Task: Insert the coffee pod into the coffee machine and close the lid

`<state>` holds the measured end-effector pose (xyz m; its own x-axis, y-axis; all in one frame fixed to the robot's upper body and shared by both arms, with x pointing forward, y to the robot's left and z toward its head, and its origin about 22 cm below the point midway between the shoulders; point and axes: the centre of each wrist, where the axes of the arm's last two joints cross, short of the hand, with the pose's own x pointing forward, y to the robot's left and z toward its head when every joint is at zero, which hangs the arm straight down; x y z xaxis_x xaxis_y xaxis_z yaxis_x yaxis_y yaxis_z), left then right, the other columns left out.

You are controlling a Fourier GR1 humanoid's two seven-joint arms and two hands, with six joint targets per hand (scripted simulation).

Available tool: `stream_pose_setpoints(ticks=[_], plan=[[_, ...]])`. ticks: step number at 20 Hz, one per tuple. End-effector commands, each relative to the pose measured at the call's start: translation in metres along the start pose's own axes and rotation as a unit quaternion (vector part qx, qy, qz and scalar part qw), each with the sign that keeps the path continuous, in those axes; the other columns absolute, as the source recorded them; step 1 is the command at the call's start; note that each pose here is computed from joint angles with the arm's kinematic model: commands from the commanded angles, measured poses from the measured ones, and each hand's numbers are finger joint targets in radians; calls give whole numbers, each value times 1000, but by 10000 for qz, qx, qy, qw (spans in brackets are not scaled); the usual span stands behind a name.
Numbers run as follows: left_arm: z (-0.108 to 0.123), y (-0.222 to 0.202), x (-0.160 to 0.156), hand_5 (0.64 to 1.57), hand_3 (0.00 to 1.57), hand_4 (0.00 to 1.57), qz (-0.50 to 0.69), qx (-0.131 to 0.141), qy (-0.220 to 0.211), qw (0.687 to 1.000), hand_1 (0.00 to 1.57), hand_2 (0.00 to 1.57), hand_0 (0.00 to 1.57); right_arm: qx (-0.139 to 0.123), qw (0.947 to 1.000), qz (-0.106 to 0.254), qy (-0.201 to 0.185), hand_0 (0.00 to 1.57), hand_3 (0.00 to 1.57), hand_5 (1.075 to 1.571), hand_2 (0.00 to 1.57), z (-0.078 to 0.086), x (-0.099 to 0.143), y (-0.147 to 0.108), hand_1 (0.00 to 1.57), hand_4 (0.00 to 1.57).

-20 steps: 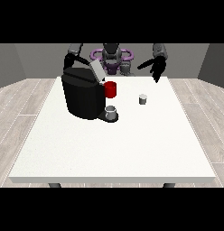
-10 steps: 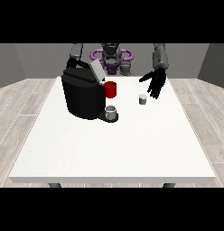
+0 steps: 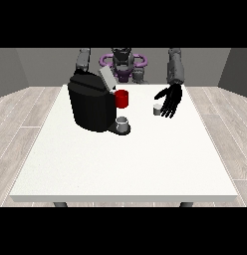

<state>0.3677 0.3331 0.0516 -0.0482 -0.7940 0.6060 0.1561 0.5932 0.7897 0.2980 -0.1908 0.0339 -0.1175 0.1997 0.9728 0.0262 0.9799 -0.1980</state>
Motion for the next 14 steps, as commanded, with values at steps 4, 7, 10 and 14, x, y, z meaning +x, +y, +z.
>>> stream_pose_setpoints(ticks=[4,7,10,14], plan=[[-10,-10,-2,1571,816,384,-736,254,-219,9967,888,963,888,129,9998,148,105,0,0,1571,0,4,-6,14,0,0],[-8,-24,-4,1571,908,462,-1143,24,-177,9933,1038,1105,1038,112,9996,-32,253,0,0,1571,0,-8,-4,-7,0,0],[-15,-2,3,1571,799,368,-1549,-35,-130,9878,817,956,817,185,9997,-170,71,0,0,1571,0,-6,-16,1,0,0],[-10,-32,-10,1571,891,335,-1822,-604,169,9813,912,1036,912,212,9995,-148,196,0,0,1571,0,2,-23,-1,0,0]])
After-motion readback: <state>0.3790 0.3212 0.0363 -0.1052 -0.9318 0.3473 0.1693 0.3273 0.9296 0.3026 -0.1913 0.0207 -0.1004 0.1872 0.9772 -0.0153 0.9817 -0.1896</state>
